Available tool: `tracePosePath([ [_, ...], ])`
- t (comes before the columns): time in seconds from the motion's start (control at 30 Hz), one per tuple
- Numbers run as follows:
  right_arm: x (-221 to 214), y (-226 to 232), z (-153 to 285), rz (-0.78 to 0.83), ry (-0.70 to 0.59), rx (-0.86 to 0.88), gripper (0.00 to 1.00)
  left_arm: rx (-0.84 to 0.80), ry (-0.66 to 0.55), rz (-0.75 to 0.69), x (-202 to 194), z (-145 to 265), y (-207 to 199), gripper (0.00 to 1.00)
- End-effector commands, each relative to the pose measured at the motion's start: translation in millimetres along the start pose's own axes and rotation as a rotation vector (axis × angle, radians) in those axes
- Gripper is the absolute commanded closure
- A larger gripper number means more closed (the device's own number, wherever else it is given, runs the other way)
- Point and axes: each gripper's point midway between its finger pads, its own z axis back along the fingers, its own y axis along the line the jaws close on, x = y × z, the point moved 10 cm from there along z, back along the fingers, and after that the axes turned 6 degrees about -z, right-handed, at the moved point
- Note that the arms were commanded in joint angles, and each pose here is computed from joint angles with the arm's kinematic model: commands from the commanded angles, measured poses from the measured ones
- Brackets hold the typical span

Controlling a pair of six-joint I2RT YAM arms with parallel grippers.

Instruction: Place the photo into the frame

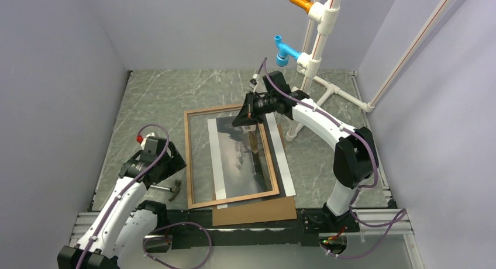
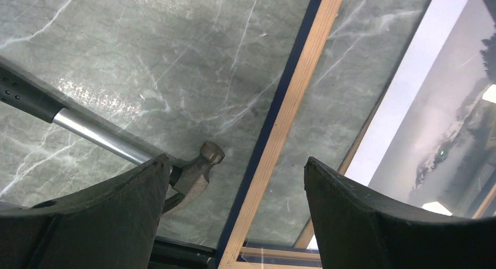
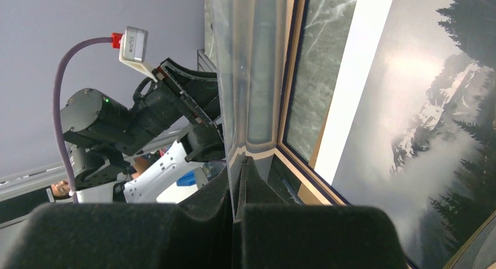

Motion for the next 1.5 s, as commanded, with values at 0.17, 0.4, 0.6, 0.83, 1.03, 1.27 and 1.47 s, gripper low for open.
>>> tracePosePath([
  [0.17,7.1,8.9,-3.4,0.034,0.01,0.076,1.0,-0.001,-0.019,-0.01,7.6,2.7,-2.9,0.13],
  [0.4,5.1,12.8,2.4,0.042,-0.002,0.079,1.0,-0.001,-0.021,-0.01,7.8,2.7,-2.9,0.13],
  [0.6,1.0,14.5,7.4,0.042,-0.017,0.085,1.0,-0.006,-0.015,-0.019,8.0,3.0,-3.4,0.13],
  [0.83,-3.2,11.5,8.6,0.036,-0.013,0.085,1.0,-0.009,-0.008,-0.02,7.7,1.7,-4.1,0.13],
  [1.03,-5.1,10.8,9.7,0.039,-0.012,0.084,1.0,-0.012,-0.003,-0.017,6.3,-0.1,-4.0,0.13],
  [1.27,-5.3,11.5,10.8,0.04,-0.014,0.079,1.0,-0.022,-0.007,-0.022,6.8,0.8,-4.6,0.12],
  [1.47,-7.7,14.2,14.9,0.047,-0.02,0.078,1.0,-0.026,-0.011,-0.026,7.5,1.0,-5.0,0.11],
])
